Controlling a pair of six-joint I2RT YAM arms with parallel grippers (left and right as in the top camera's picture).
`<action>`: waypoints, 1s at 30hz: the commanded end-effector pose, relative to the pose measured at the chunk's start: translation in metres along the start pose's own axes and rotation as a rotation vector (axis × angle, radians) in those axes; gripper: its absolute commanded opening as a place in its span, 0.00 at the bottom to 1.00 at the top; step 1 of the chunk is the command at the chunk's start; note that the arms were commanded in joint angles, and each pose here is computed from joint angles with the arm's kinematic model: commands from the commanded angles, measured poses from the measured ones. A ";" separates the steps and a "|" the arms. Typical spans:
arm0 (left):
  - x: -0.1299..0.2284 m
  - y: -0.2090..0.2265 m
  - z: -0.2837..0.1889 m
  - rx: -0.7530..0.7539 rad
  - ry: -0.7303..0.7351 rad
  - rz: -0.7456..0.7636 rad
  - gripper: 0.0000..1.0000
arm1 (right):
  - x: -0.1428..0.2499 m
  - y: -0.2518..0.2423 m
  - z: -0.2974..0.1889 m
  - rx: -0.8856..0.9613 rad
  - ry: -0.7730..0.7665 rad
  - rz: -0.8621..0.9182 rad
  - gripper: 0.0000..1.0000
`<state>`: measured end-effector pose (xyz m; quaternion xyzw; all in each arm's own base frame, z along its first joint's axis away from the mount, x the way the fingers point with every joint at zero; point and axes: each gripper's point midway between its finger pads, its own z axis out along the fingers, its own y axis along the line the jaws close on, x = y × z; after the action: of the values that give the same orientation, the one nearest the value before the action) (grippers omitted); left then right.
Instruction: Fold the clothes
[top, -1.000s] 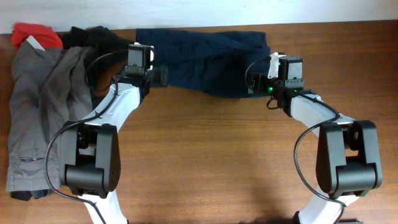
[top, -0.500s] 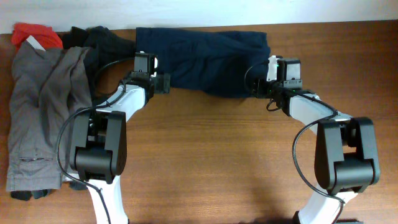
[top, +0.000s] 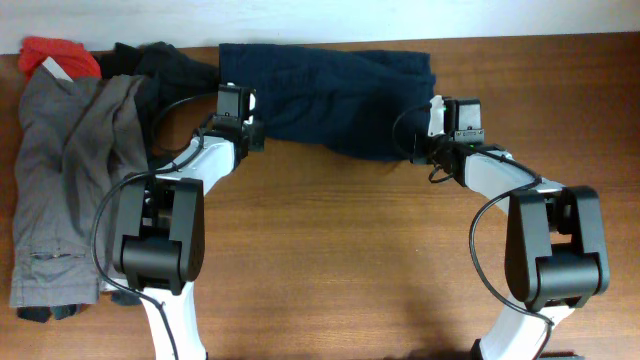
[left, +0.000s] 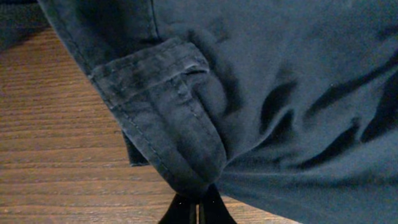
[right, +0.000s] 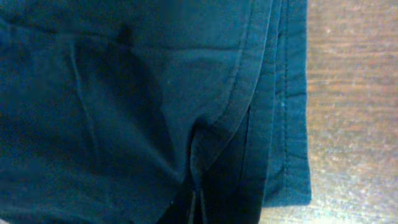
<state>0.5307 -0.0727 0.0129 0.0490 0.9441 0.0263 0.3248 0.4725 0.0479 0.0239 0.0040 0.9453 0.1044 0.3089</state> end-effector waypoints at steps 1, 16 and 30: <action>0.004 0.005 0.001 -0.014 0.025 0.002 0.01 | -0.005 -0.001 -0.007 0.004 0.001 0.005 0.04; 0.000 0.016 -0.138 0.015 0.137 0.000 0.01 | 0.027 0.027 -0.120 -0.037 0.191 0.113 0.04; 0.058 0.012 -0.162 0.060 0.385 0.018 0.84 | 0.064 0.035 -0.153 -0.052 0.339 0.147 0.61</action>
<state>0.3851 -0.0584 0.1032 0.0647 0.9888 0.0150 0.1340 0.3236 0.0605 0.1036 0.0470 0.9803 0.1528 0.1158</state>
